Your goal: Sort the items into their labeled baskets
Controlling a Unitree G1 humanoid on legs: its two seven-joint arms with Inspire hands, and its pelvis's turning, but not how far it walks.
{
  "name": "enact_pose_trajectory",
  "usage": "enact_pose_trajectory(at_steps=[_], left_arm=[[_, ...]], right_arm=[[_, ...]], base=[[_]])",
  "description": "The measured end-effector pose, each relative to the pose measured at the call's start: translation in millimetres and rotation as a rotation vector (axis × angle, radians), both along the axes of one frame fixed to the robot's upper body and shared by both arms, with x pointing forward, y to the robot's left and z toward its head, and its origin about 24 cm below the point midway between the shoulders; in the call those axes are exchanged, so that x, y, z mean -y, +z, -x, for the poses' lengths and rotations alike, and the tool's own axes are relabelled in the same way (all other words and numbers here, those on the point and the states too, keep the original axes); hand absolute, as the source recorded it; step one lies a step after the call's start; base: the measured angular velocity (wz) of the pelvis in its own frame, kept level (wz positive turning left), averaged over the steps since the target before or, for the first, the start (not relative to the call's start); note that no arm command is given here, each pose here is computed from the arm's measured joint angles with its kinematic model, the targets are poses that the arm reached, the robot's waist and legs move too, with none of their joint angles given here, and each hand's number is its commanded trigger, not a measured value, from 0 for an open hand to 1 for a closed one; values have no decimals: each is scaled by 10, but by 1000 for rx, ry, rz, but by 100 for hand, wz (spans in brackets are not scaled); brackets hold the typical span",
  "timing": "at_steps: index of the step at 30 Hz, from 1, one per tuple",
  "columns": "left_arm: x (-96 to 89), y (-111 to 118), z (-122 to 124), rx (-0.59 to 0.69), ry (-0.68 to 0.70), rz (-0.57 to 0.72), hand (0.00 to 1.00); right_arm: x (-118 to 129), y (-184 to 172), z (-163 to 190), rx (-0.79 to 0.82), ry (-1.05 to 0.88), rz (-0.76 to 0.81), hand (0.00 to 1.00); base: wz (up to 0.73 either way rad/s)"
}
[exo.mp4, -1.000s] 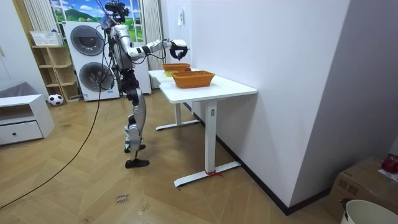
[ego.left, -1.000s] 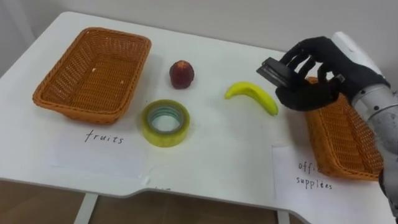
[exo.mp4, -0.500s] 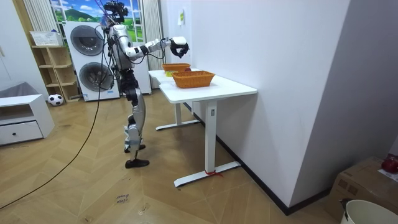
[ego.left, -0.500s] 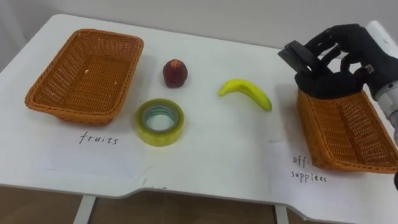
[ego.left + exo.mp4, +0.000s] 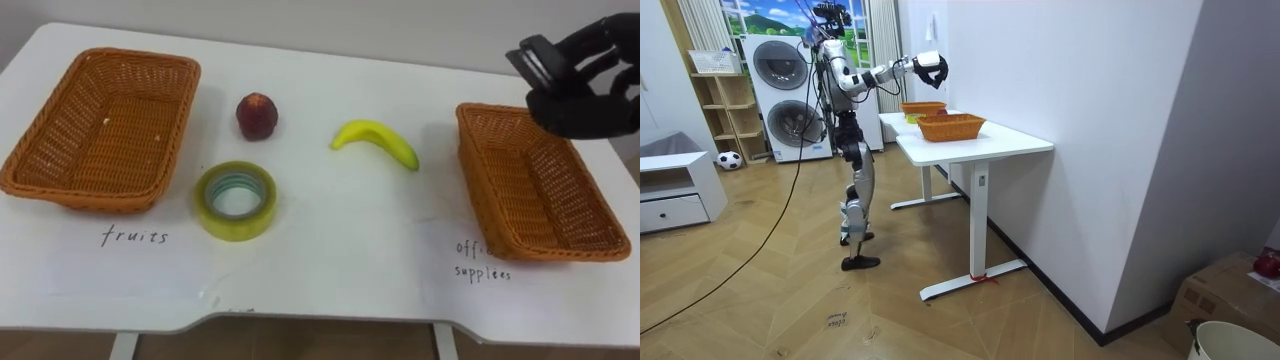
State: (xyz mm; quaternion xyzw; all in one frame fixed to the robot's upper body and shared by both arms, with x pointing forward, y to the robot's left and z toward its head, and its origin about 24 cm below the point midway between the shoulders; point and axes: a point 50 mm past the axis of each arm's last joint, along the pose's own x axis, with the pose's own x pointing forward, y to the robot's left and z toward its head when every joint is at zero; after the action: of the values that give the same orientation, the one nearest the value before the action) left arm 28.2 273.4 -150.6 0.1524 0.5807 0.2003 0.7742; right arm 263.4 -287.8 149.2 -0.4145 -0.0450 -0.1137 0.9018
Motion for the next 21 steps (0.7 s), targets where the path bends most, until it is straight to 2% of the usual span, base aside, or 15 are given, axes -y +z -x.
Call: enact_pose_trajectory(at_steps=[12,21], left_arm=[[-8,0,82,-18,4,-2,0],[-17,5,107,-26,-5,-15,0]], right_arm=[[129,-229,36,-66,-69,-33,100],[245,-547,192,-198,-114,-32,100]], base=[[-2],[-3]])
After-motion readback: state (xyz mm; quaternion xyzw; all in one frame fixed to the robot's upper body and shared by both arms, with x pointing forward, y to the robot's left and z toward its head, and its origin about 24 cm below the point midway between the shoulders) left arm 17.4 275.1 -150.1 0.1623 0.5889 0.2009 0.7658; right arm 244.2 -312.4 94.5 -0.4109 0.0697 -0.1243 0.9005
